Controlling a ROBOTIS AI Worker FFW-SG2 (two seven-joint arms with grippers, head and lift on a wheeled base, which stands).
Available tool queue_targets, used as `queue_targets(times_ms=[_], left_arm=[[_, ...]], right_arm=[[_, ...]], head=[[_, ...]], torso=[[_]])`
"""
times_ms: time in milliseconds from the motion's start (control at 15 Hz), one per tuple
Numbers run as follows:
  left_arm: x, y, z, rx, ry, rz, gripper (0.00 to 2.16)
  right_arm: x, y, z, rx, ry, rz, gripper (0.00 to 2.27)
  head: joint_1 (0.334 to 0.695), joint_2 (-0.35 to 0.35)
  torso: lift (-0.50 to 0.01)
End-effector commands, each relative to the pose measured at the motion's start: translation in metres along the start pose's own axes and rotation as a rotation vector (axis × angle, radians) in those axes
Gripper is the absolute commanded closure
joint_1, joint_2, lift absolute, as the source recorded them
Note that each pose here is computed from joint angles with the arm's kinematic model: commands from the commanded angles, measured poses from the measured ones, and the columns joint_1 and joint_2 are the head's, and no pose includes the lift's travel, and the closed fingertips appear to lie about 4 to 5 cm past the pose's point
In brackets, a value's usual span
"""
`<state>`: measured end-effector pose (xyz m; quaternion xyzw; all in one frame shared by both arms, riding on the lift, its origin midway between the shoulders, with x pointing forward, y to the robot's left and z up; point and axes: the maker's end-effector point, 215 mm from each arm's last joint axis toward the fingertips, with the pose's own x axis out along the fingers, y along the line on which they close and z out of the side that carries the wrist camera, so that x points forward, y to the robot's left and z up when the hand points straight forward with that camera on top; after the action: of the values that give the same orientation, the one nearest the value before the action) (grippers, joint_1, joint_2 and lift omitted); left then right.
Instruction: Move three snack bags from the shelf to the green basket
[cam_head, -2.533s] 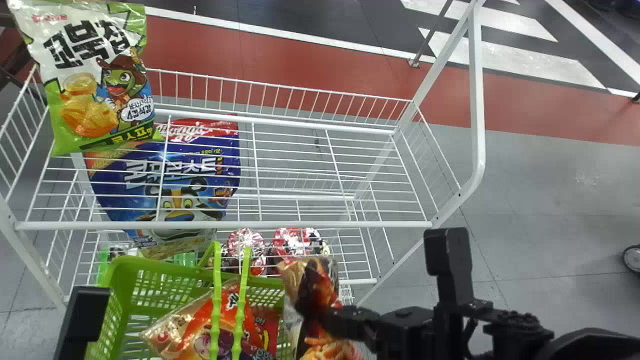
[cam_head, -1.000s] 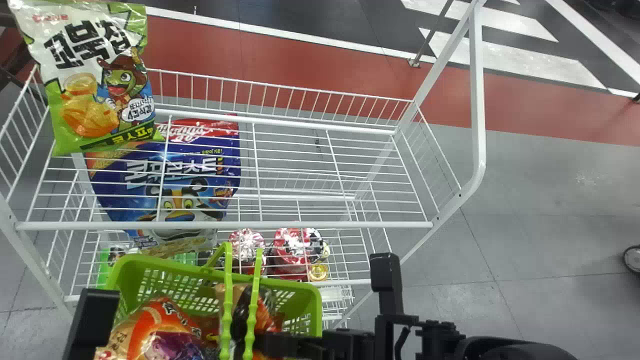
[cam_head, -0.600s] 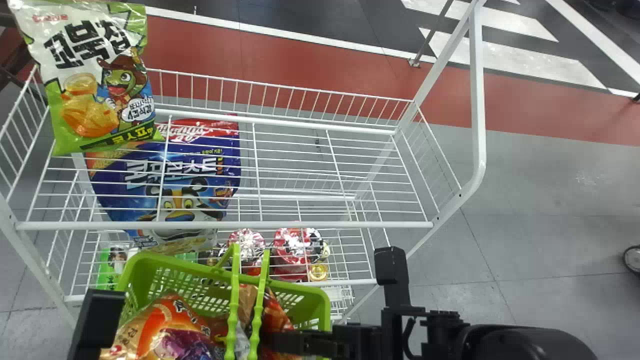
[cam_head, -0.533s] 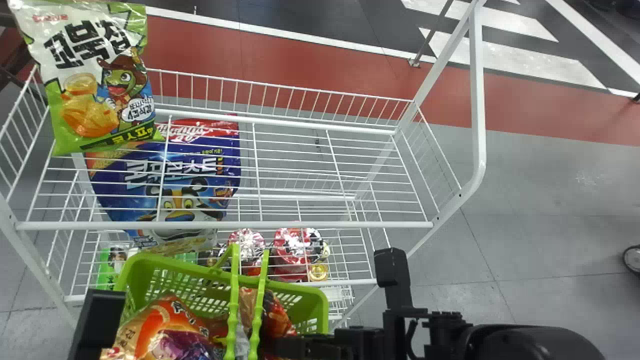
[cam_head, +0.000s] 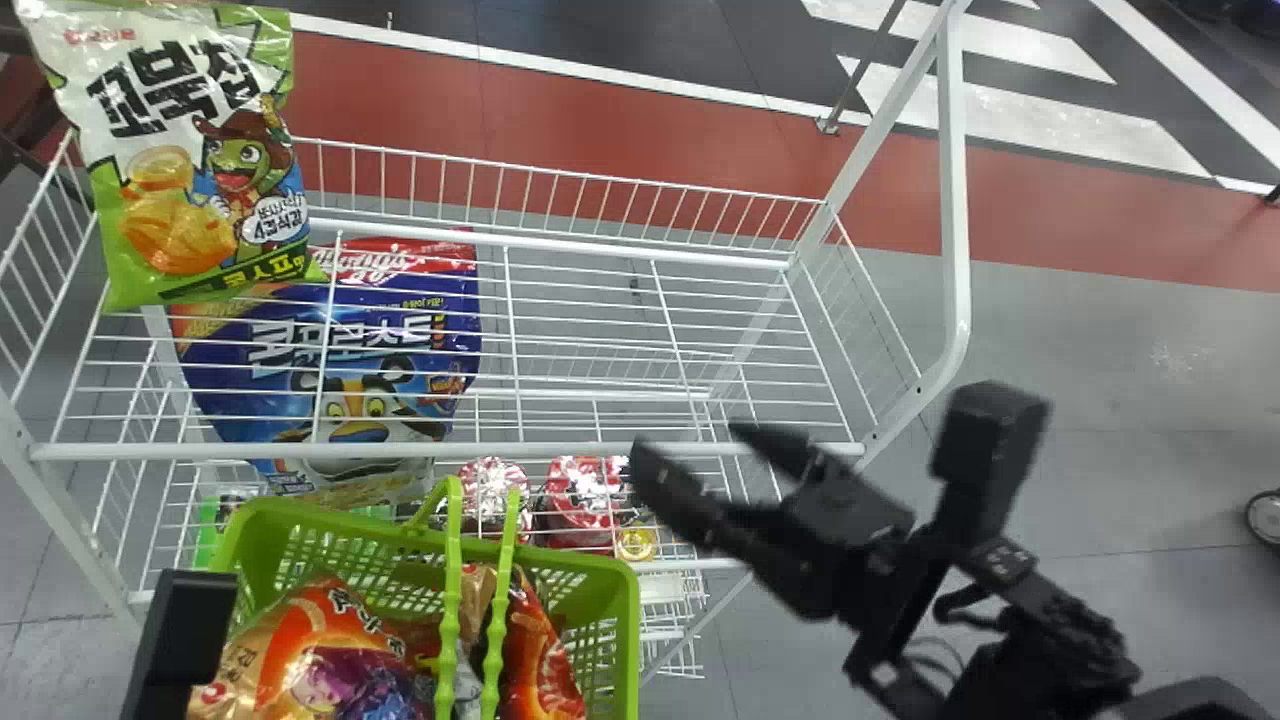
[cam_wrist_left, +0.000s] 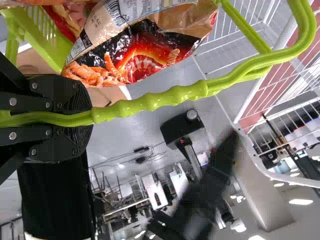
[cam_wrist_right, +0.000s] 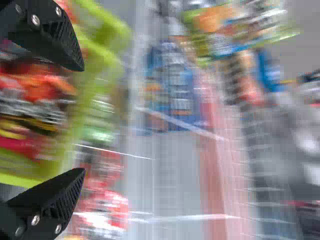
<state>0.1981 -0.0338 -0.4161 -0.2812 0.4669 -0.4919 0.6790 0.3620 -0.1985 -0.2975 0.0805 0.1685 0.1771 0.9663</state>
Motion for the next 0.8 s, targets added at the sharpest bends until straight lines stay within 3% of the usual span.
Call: queue_targets(times_ms=[0,200,533,733], left_arm=[[-0.001,0.007,0.001,-0.011,-0.009,0.007,2.06],[-0.001,0.007,-0.002,-0.016,-0.008,0.001,2.06],[-0.006,0.02,-0.012,-0.074,-0.017,-0.026,2.06],[-0.011,0.026,-0.008,-0.082,-0.044,-0.035,2.06]], right_arm=[[-0.017,0.005,0.076,-0.132,-0.371,-0.006,0.06],[-0.02,0.008,0.054,-0.119,-0.413,-0.052,0.06],[-0.021,-0.016,-0.032,-0.046,-0.301,-0.144,0.06],[-0.017,-0.013,-0.065,-0.039,-0.253,-0.151,0.06]], head=[[0.695,-0.35],[0.695,-0.35],[0.695,-0.35],[0.695,-0.35]], torso=[[-0.049],[-0.049],[-0.049],[-0.049]])
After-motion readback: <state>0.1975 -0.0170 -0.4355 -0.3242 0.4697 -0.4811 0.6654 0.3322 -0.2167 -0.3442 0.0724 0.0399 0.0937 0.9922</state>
